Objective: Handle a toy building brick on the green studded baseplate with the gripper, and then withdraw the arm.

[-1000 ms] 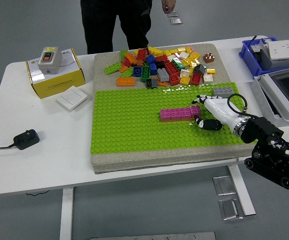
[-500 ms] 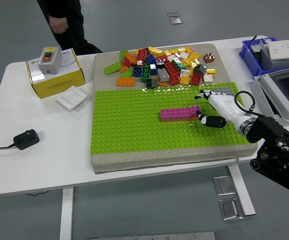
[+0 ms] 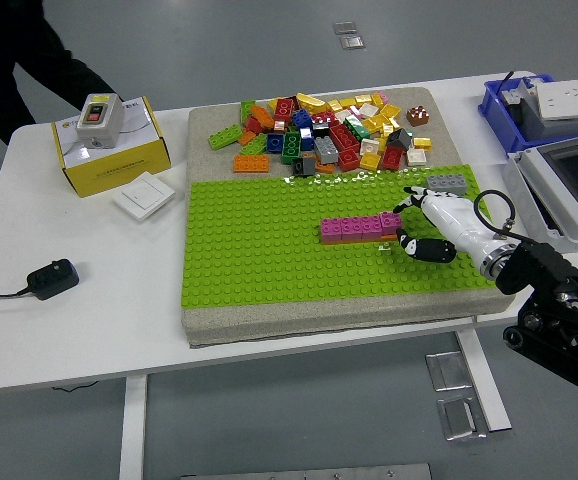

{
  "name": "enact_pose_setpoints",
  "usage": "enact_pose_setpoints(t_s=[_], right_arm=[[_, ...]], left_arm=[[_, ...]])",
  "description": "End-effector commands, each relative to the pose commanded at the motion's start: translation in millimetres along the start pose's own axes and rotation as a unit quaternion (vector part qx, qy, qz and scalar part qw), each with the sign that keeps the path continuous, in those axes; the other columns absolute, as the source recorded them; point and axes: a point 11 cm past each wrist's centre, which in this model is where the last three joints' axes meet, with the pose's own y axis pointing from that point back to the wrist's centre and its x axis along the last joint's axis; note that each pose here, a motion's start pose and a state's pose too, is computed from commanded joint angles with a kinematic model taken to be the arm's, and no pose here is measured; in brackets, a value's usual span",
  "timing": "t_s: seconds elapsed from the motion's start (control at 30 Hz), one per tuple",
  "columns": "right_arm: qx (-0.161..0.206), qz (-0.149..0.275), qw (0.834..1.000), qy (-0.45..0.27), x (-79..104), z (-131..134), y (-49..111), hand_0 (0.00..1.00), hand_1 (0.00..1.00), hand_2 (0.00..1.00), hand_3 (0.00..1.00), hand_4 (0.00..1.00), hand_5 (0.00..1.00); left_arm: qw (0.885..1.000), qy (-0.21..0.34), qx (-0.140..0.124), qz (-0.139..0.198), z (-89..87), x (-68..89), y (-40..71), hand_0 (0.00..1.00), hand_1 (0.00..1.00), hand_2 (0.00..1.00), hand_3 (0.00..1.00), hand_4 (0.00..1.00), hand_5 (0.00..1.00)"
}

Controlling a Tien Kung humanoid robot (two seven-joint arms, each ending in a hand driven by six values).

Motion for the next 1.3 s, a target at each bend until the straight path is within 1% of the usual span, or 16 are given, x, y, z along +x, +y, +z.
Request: enact_pose_setpoints(t_s=[0.27,0.5,0.83,1.13,1.3], right_arm=[[-0.001,0.001,1.000,-0.004,0.1,-1,-2.8,0.908,0.916,0.970,0.721,0.515,0.407],[0.003,-0.005,1.000,-0.007,-5.5,-7,-5.5,0.907,0.916,0.970,0.722,0.519,0.412],[-0.012,-0.009,1.000,-0.013,-11.6,3,-4.0,0.908,0.916,0.969,0.721,0.520,0.418],[0.006,-0.009,1.000,-0.028,-21.5,-14,-3.4,0.910,0.917,0.969,0.720,0.521,0.421],[0.005,-0.007,1.000,-0.030,-22.3,-15,-4.9,0.910,0.919,0.969,0.719,0.520,0.422]], left_arm=[[1.000,0.000,-0.001,0.000,0.8,-0.1,0.0,0.666,0.665,0.662,0.659,0.348,0.667],[1.000,-0.001,-0.001,-0.001,1.4,-0.4,0.0,0.666,0.665,0.662,0.660,0.348,0.667],[1.000,-0.001,0.000,0.000,0.6,-0.3,0.0,0.666,0.665,0.662,0.660,0.350,0.669],[1.000,-0.001,-0.001,-0.002,-0.1,-1.6,0.1,0.666,0.665,0.662,0.661,0.350,0.668],[1.000,-0.002,0.000,-0.001,-0.9,-1.3,0.1,0.666,0.665,0.662,0.661,0.350,0.668]])
